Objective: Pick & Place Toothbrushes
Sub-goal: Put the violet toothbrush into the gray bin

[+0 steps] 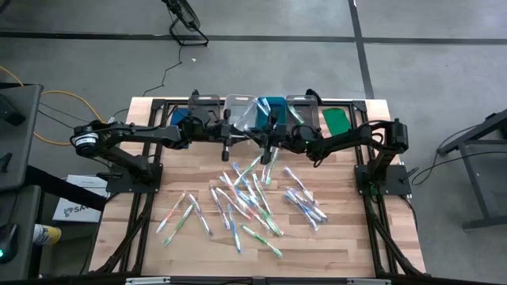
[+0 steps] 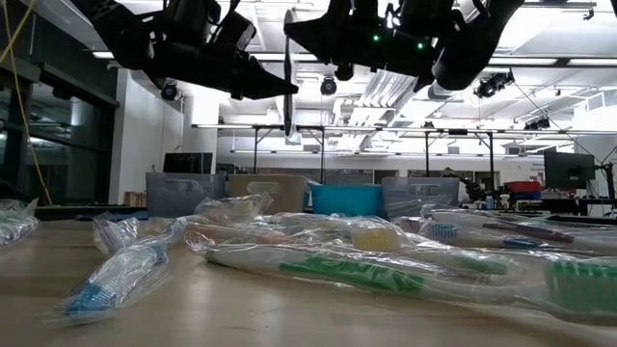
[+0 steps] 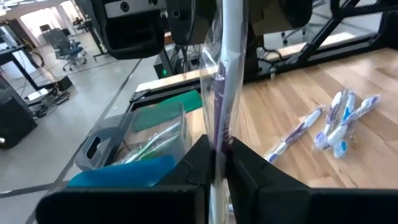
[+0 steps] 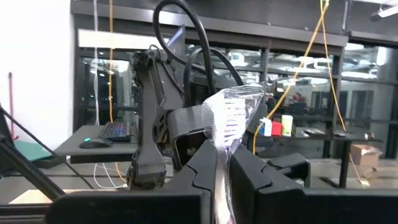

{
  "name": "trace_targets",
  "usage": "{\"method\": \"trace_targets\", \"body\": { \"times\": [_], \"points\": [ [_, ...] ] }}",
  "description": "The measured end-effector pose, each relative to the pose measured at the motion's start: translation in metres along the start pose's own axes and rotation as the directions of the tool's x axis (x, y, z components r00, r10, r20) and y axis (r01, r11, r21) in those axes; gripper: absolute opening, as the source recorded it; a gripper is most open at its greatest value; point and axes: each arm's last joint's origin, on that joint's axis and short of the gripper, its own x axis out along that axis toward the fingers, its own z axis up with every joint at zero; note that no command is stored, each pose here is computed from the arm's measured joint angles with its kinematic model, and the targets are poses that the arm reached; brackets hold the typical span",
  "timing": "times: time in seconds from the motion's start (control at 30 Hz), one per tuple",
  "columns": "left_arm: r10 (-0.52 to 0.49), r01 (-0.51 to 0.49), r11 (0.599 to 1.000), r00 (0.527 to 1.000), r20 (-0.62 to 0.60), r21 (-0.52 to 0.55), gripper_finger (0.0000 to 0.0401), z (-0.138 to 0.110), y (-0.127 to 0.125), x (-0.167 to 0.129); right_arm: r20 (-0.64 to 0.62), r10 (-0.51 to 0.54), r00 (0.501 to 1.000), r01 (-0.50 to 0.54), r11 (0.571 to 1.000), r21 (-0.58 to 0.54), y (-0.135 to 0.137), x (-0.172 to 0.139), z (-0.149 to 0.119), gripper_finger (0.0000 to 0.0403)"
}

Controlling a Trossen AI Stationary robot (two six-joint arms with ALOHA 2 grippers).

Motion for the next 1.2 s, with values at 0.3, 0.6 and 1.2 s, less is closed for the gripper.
{"method": "trace_targets", "body": {
  "times": [0.3, 0.6, 1.2],
  "points": [
    [0.109, -0.109, 0.994, 0.987, -0.117, 0.011, 0.0018, -0.008, 0.002, -0.001, -0.122, -0.125, 0.985, 0.141, 0.981, 0.136, 0.003, -0.003, 0.008, 0.0121],
    [0.286, -0.297, 0.955, 0.928, -0.239, -0.01, 0.0018, -0.022, 0.026, -0.01, -0.29, -0.109, 0.951, 0.171, 0.965, 0.2, 0.003, -0.014, 0.031, 0.0215],
    [0.27, -0.39, 0.919, 0.726, -0.632, -0.054, 0.0018, 0.01, 0.081, -0.003, -0.588, -0.303, 0.75, 0.433, 0.897, 0.09, 0.002, -0.048, 0.043, 0.0219]
  ]
}}
